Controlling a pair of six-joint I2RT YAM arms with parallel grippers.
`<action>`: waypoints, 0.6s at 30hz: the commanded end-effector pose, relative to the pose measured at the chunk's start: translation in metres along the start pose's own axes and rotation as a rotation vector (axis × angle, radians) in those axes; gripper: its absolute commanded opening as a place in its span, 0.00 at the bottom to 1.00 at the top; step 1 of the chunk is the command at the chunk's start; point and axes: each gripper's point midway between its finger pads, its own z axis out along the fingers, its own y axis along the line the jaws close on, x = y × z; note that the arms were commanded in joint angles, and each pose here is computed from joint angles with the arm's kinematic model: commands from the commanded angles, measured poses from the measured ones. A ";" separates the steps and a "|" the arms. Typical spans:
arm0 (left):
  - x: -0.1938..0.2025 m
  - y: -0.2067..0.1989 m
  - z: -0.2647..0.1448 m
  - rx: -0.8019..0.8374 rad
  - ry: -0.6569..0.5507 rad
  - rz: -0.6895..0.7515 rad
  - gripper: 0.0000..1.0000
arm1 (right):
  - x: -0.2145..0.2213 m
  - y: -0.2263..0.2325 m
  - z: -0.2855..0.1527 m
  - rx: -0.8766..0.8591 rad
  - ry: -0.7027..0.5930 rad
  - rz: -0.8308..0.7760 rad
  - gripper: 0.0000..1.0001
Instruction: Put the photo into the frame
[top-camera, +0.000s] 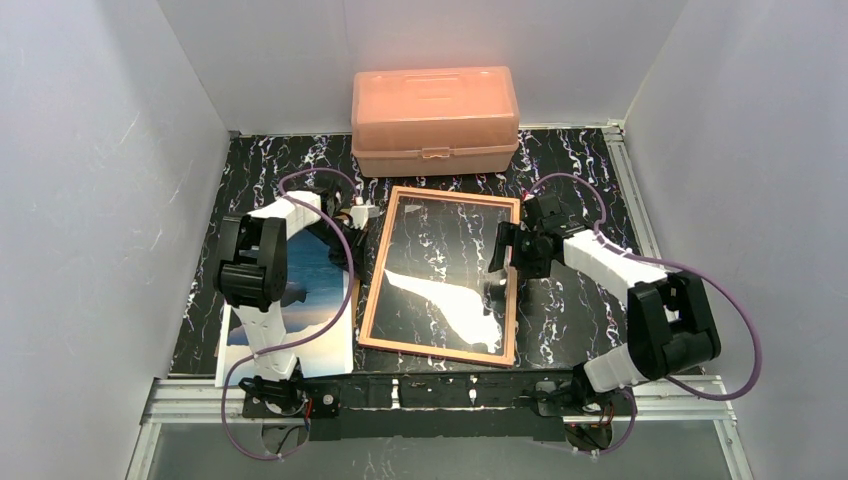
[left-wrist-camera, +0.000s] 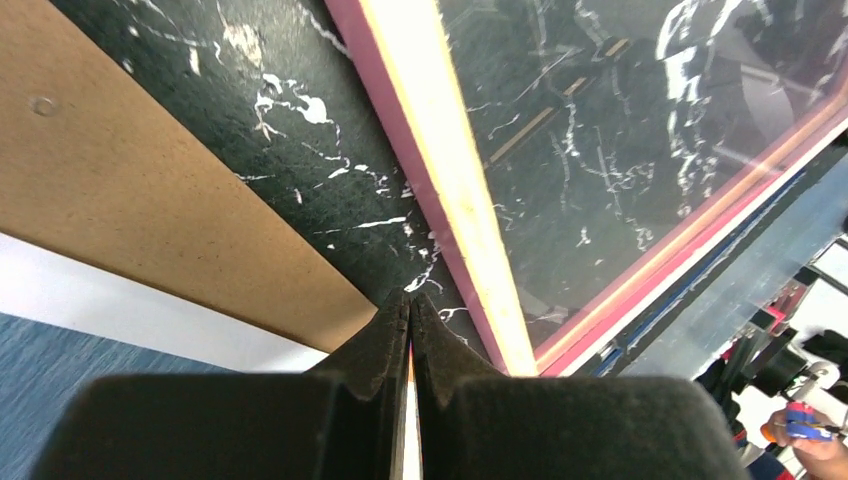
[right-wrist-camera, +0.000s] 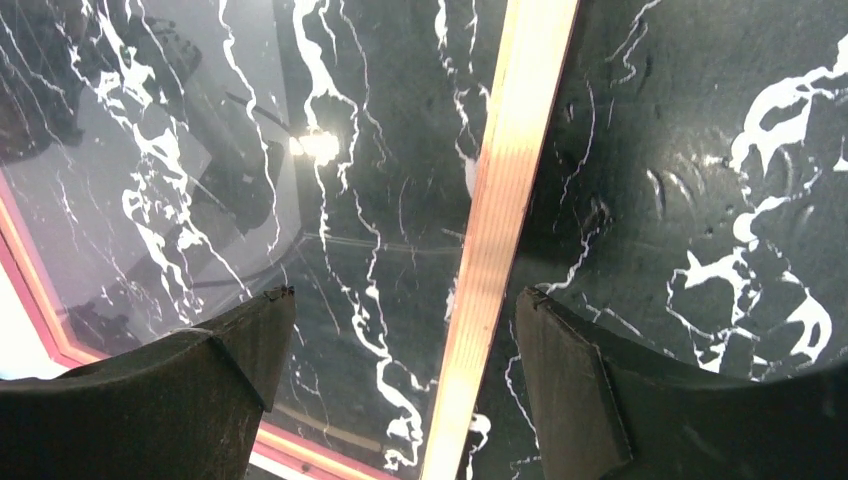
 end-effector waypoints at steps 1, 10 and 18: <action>0.013 -0.001 0.002 -0.015 0.022 0.058 0.00 | -0.021 0.010 0.010 -0.057 -0.054 0.026 0.89; 0.022 -0.013 0.018 0.003 0.042 0.084 0.00 | -0.031 0.008 0.019 -0.081 -0.050 0.046 0.89; 0.029 -0.022 0.024 0.020 0.059 0.088 0.00 | -0.037 -0.001 0.028 -0.112 -0.031 0.074 0.88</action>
